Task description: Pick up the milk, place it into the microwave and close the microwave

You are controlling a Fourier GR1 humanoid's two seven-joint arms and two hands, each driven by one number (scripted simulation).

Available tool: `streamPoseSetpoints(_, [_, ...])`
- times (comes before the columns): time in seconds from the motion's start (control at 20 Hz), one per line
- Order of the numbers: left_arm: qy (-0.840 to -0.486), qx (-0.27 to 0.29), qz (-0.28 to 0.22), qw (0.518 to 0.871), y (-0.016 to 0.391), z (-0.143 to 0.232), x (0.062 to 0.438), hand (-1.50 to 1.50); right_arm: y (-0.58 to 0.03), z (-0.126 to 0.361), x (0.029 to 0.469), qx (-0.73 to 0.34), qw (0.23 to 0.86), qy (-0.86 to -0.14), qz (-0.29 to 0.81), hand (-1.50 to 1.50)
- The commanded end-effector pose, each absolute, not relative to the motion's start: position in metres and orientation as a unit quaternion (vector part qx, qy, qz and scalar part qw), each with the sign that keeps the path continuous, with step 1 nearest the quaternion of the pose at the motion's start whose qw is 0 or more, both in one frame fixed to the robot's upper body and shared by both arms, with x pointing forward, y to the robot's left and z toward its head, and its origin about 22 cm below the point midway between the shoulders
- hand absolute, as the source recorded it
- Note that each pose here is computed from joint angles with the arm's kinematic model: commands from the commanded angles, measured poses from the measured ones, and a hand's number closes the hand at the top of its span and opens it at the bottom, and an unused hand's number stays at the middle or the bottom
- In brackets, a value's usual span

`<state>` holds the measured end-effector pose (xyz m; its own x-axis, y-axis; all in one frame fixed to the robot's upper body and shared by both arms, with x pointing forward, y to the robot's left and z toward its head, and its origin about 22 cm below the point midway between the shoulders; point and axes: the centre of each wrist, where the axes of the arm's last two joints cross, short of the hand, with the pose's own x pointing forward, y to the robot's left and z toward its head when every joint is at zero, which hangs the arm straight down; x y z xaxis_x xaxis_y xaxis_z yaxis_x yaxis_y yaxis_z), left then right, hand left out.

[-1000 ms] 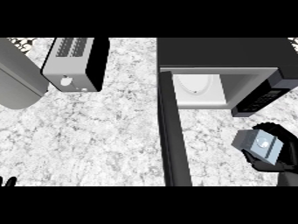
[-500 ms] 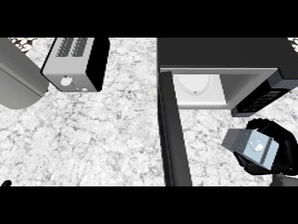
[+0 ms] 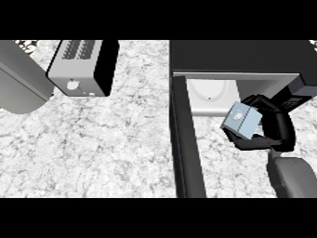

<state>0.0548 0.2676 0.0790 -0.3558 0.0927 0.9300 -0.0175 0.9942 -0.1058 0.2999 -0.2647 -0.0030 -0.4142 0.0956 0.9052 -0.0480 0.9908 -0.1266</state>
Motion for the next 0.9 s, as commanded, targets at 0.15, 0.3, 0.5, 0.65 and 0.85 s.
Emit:
streamPoseSetpoints(0.15, [-0.822,-0.022,0.046,0.567,0.263,0.081,0.069,-1.5,-0.246,0.01,0.355,-0.024,0.561,-0.824,0.073,1.5])
streamPoseSetpoints(0.3, [-0.82,-0.023,0.042,0.571,0.29,0.068,0.056,-1.5,-0.233,0.017,0.373,-0.022,0.553,-0.829,0.08,1.5])
streamPoseSetpoints(0.5, [-0.819,-0.037,0.034,0.572,0.277,0.079,0.061,-1.5,-0.226,0.007,0.381,-0.04,0.558,-0.824,0.084,1.5])
streamPoseSetpoints(0.65, [-0.82,-0.041,0.036,0.57,0.281,0.068,0.072,-1.5,-0.234,0.02,0.39,-0.058,0.548,-0.83,0.084,1.5])
streamPoseSetpoints(0.85, [-0.83,-0.054,0.02,0.555,0.277,0.072,0.081,-1.5,-0.239,0.032,0.396,-0.079,0.53,-0.839,0.094,1.5])
